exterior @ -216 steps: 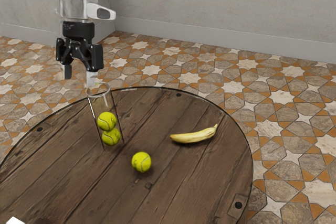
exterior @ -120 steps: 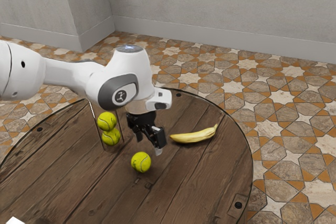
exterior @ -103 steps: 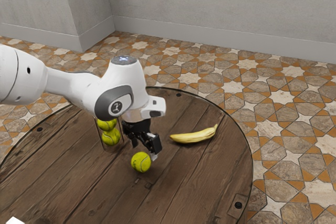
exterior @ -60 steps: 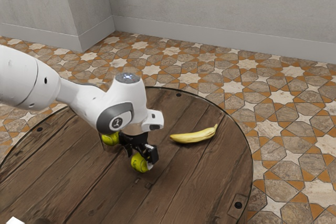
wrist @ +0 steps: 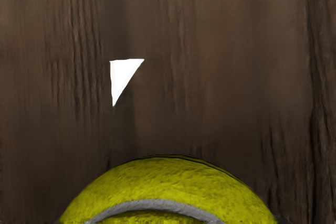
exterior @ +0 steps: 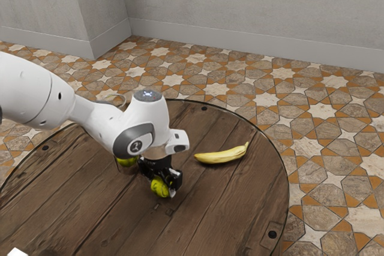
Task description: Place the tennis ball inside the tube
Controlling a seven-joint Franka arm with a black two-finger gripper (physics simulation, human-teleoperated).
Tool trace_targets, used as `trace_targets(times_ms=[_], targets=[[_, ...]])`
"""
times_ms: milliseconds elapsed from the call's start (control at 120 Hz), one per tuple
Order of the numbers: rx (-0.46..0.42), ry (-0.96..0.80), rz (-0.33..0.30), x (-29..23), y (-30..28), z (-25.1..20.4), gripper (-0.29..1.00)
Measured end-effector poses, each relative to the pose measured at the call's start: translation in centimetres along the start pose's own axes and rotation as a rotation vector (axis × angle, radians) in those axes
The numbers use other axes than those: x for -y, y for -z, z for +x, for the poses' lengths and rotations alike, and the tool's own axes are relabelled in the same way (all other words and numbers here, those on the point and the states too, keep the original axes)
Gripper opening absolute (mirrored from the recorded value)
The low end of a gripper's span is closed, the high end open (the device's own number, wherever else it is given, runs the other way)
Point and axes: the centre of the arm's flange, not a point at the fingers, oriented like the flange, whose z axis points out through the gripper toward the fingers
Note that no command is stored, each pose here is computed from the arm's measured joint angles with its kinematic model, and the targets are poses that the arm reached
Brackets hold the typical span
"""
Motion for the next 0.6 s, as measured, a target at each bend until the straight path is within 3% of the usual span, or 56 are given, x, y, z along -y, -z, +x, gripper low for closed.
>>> trace_targets(times_ms=[283, 450, 600], targets=[[-0.151, 0.087, 0.005, 0.2, 12.9, 0.1, 0.16], [-0.201, 0.145, 0.011, 0.9, 20.8, -1.0, 0.13], [-0.214, 0.221, 0.037, 4.6, 24.2, -1.2, 0.14]])
